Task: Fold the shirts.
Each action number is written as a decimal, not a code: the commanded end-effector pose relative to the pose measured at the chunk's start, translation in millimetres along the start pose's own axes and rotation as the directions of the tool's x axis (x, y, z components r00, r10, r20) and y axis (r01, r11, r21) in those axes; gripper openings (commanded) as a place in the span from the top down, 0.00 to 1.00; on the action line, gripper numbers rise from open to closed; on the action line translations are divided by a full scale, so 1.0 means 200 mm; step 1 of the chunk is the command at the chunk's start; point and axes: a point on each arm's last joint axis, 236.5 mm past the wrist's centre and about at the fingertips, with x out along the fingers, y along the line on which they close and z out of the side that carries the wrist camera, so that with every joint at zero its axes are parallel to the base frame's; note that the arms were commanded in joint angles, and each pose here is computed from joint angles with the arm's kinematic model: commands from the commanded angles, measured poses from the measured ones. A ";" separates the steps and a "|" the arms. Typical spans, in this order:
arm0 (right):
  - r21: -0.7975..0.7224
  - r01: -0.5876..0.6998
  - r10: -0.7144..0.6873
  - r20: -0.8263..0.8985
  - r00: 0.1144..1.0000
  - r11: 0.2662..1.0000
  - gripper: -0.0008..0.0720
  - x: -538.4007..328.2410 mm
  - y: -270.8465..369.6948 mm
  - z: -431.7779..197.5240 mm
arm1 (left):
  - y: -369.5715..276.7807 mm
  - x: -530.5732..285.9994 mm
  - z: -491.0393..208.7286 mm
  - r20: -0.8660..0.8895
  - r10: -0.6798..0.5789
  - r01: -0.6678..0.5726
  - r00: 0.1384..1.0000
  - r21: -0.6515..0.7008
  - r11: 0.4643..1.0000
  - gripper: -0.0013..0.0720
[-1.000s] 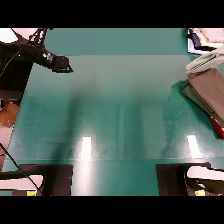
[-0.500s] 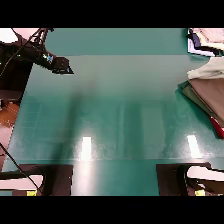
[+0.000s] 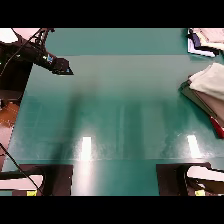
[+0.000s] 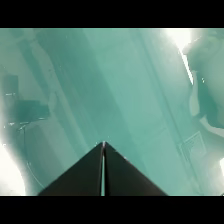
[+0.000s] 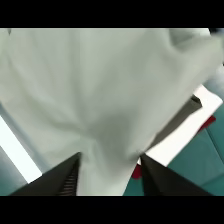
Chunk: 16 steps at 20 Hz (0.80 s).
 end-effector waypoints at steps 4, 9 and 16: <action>0.140 -0.009 0.045 -0.254 0.966 0.990 0.39 0.15 -0.11 -0.33 | 0.00 0.00 0.00 -0.001 0.000 0.000 1.000 0.001 1.000 0.95; 0.133 -0.522 0.538 -0.163 0.827 0.842 0.53 0.05 0.53 -0.29 | 0.00 0.00 0.01 0.007 0.001 -0.001 1.000 0.000 1.000 0.95; -0.118 -0.790 0.761 -0.217 0.611 0.601 0.59 -0.31 1.32 -0.48 | 0.01 0.00 0.05 0.040 0.007 -0.007 0.999 -0.004 1.000 0.95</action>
